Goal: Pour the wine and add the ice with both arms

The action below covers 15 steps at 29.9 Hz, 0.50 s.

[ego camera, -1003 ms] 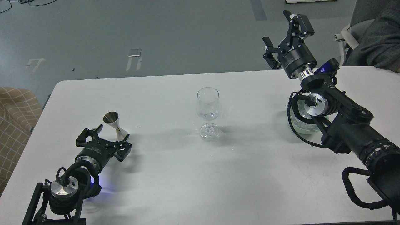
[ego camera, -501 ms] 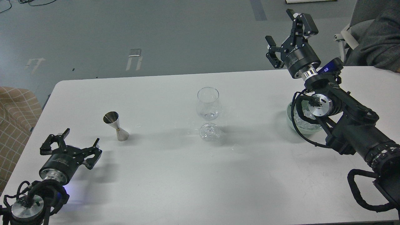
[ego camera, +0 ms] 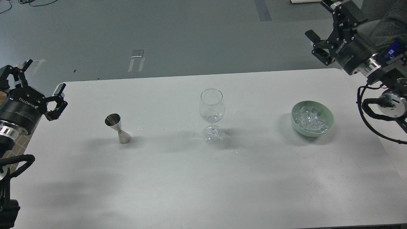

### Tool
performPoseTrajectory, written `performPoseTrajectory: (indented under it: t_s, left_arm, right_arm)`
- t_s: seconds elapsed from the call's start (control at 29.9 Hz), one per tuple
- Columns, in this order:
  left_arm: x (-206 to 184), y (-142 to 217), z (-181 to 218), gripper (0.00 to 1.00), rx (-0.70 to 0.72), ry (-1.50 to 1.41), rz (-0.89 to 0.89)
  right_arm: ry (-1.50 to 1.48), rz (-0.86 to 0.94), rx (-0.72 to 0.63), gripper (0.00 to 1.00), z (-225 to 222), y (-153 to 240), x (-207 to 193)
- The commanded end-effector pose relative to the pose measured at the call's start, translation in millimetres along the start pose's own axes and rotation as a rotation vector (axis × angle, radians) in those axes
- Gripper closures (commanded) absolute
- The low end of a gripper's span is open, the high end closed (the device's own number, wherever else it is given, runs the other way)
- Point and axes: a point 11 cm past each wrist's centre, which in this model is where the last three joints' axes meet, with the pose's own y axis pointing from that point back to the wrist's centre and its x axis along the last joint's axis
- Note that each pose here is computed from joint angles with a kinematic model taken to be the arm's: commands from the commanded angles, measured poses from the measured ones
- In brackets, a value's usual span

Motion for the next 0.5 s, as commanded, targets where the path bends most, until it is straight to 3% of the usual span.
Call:
performPoseTrajectory:
  t_s: [0.0,0.23,0.47]
  left_arm:
    - [-22,-22,-4,0.02,0.046,-0.104,-0.057]
    - [-49,-47,0,0.02,0.035,-0.3,-0.119]
    - [-72,-57,-20,0.02,0.053,-0.289,-0.169]
  right_arm:
    - [0.206,-0.035,-0.061,0.0,-18,24,21]
    - [0.622,-0.139,-0.232,0.0,-18,72,36]
    - [1.143,-0.255,-0.392,0.0,53,130,31]
